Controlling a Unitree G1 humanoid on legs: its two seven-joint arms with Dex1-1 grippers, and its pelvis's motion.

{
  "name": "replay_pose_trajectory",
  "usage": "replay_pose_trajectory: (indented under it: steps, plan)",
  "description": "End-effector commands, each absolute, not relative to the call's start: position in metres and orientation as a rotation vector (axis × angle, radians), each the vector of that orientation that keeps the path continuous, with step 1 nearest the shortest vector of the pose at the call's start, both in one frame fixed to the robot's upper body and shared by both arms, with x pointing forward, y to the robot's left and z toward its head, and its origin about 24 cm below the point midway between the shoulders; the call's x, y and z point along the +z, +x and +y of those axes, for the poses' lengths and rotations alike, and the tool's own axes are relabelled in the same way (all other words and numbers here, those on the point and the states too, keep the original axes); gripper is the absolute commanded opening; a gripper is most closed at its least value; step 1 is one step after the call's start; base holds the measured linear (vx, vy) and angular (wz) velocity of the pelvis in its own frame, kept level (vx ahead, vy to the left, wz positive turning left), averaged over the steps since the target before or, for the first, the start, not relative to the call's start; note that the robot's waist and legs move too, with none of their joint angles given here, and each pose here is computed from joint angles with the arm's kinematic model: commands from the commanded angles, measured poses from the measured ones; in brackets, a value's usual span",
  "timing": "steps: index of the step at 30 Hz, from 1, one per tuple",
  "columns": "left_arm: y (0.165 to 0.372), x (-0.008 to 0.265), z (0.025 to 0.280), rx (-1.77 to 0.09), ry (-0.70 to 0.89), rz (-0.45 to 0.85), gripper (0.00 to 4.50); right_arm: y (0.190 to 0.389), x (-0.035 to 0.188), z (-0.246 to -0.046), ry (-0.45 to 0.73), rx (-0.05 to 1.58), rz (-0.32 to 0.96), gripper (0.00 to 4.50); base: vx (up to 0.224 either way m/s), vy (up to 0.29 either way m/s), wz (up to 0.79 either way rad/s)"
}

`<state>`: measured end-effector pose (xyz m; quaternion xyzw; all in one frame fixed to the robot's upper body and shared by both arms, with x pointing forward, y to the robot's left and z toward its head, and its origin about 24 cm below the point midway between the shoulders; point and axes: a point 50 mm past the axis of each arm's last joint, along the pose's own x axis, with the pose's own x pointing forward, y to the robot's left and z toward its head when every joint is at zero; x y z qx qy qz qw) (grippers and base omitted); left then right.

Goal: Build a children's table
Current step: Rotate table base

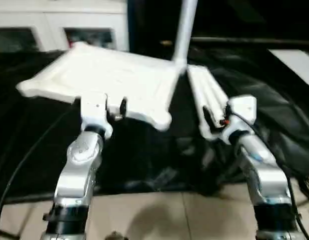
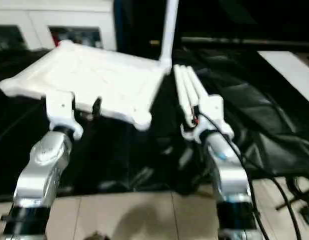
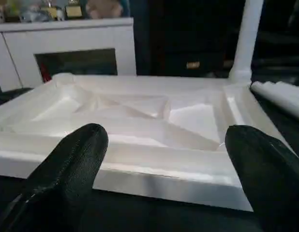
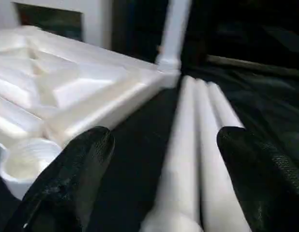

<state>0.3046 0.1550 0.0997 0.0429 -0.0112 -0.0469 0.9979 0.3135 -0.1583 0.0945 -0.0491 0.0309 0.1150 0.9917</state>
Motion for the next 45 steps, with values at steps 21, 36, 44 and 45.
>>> replay_pose_trajectory:
  steps: [21,36,44,45]
  plan:
    - [0.303,0.099,0.153,-0.078,0.106,0.022,4.46,0.310,0.088,-0.146,-0.083,0.333,0.103,3.87,0.094,0.001,0.12]
    - [0.304,0.102,0.166,-0.062,0.136,0.027,4.46,0.313,0.092,-0.141,-0.087,0.356,0.106,3.87,0.068,-0.023,-0.05]
    - [0.301,0.091,0.168,-0.286,0.229,0.117,4.50,0.322,0.090,-0.137,-0.014,0.392,0.307,4.14,0.044,-0.059,-0.01]
    - [0.300,0.088,0.170,-0.347,0.265,0.157,4.50,0.327,0.088,-0.139,-0.005,0.364,0.348,4.14,0.000,0.000,0.00]
